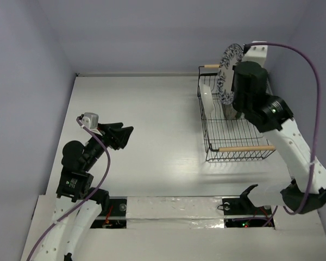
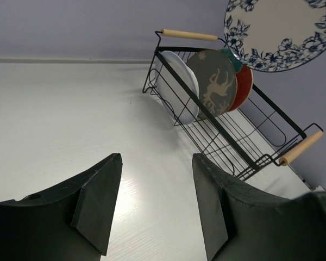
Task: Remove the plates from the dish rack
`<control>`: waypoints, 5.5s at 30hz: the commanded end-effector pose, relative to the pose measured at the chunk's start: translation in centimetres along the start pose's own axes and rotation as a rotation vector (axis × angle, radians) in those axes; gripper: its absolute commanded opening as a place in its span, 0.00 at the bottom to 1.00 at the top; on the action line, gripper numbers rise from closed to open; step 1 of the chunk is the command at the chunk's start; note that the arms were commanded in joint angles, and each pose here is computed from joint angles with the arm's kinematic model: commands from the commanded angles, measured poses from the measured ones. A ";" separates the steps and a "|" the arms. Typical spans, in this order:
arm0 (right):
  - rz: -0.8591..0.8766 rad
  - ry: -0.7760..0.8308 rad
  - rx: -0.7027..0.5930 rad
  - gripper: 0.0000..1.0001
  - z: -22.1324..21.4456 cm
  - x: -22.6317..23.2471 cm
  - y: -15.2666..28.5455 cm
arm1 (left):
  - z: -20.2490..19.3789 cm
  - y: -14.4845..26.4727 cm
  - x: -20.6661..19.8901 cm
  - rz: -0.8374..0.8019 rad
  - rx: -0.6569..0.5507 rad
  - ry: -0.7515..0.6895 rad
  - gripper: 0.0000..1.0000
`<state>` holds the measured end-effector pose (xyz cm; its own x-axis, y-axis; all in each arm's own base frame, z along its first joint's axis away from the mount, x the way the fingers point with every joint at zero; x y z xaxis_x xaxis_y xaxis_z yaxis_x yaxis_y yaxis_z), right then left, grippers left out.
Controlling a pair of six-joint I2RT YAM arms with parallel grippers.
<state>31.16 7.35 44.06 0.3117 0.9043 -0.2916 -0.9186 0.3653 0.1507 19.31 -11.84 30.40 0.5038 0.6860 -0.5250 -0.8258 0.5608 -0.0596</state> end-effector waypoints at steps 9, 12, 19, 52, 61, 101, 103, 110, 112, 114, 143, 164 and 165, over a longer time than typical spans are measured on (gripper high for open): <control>0.927 -0.534 -0.133 0.00 4.9 21.5 5.8 | 3.0 0.4 -0.3 0.045 -0.096 -0.039 0.50; 1.020 -0.579 -0.068 0.00 3.4 27.8 5.7 | 3.3 0.3 0.0 0.069 -0.110 -0.041 0.50; 1.112 -0.646 0.083 0.00 -1.3 37.3 5.5 | 2.9 0.3 0.7 0.109 -0.099 -0.033 0.49; 0.797 -0.349 0.227 0.87 -14.3 34.5 2.3 | 3.1 0.3 1.1 0.116 -0.106 -0.033 0.49; 0.372 -0.357 0.023 0.02 -8.3 15.0 -0.5 | 3.1 0.3 1.0 0.116 -0.108 -0.033 0.50; 0.128 -0.372 0.203 0.34 -17.5 2.6 -11.7 | 2.3 -0.6 2.1 0.130 -0.058 -0.008 0.50; 0.123 -0.390 0.179 0.34 -17.1 2.0 -11.0 | 2.4 -0.6 2.2 0.137 -0.064 -0.008 0.50; 0.099 -0.373 0.216 0.35 -18.8 2.3 -11.5 | 2.3 -0.6 2.3 0.139 -0.060 -0.006 0.50; 0.101 -0.363 0.230 0.35 -19.3 2.7 -12.1 | 2.2 -0.6 2.3 0.138 -0.058 -0.006 0.50; 0.070 -0.357 0.239 0.35 -19.5 2.3 -12.7 | 2.3 -0.7 2.3 0.138 -0.059 -0.006 0.50; -0.068 -0.156 0.190 0.00 -15.2 0.2 -14.8 | 2.8 -0.6 2.1 0.128 -0.083 -0.014 0.50; 0.428 -0.429 -0.259 0.00 0.6 -2.1 0.7 | 2.9 -0.5 2.1 0.134 -0.091 -0.020 0.50; 0.490 -0.452 -0.285 0.00 1.1 -1.2 1.4 | 3.1 -0.4 2.3 0.141 -0.097 -0.021 0.50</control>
<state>31.71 2.90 36.85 0.1461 0.9892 0.0103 -0.9685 0.1409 0.2054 21.67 -9.41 29.19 0.3478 0.7681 -0.5376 -0.9049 0.4252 0.0220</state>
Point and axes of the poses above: each gripper's point midway between its finger pads, its own y axis back along the fingers, its own x axis along the line the jaws close on, z = x × y, the point moved 3 cm from there along y, back along the fingers, and after that the axes turned 8 degrees about y, right-handed, at the moved point
